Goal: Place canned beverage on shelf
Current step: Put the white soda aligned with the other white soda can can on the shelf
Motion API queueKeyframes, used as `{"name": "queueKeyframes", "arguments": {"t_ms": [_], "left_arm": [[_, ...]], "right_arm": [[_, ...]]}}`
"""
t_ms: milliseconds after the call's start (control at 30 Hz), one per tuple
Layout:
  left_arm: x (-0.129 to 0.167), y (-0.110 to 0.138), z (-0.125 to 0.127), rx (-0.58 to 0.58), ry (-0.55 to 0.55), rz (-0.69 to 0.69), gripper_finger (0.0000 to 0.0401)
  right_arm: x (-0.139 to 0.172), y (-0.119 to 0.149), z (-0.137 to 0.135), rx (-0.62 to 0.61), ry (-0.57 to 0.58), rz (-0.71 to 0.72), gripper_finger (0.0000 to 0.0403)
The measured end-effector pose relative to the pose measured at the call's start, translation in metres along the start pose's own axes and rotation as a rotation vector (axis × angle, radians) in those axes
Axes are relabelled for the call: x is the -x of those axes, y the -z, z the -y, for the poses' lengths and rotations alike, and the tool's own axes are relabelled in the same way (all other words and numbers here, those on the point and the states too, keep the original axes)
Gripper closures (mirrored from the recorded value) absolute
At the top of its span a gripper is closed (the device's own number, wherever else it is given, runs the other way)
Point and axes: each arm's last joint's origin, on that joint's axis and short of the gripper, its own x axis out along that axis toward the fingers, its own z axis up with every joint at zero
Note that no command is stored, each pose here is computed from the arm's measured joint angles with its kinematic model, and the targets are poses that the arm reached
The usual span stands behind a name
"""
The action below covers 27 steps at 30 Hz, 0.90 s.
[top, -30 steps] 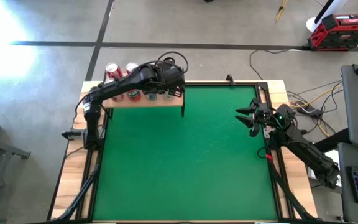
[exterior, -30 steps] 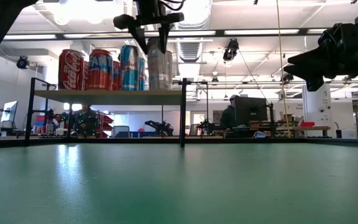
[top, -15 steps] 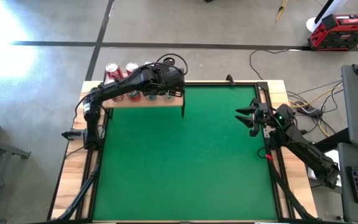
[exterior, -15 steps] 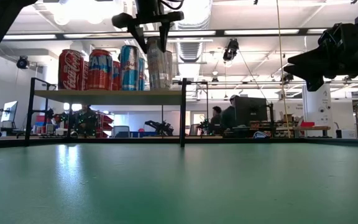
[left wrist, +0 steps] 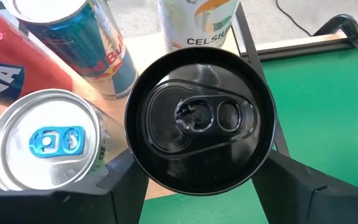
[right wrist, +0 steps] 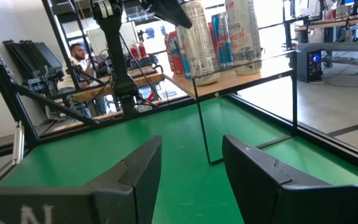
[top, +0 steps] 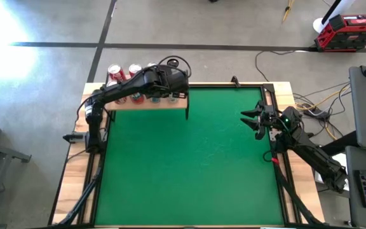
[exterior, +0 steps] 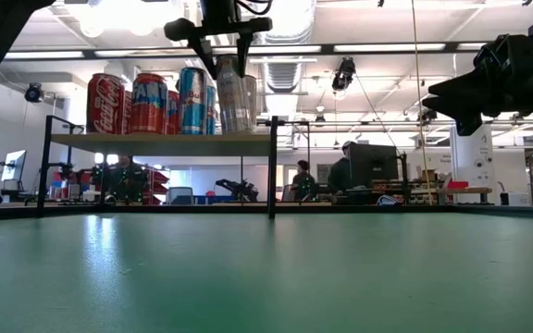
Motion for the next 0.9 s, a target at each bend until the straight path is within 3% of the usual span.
{"name": "queueKeyframes", "arguments": {"t_ms": [500,900], "left_arm": [[-0.0009,0.0000,0.0005,-0.010,-0.002,0.004,0.0083],[-0.0002,-0.0024,0.0048,0.001,0.046,0.018,0.0065]], "right_arm": [[0.0000,0.0001,0.0000,0.000,0.000,0.000,0.0241],[0.0000,-0.0001,0.0000,0.000,0.000,0.000,0.0241]]}}
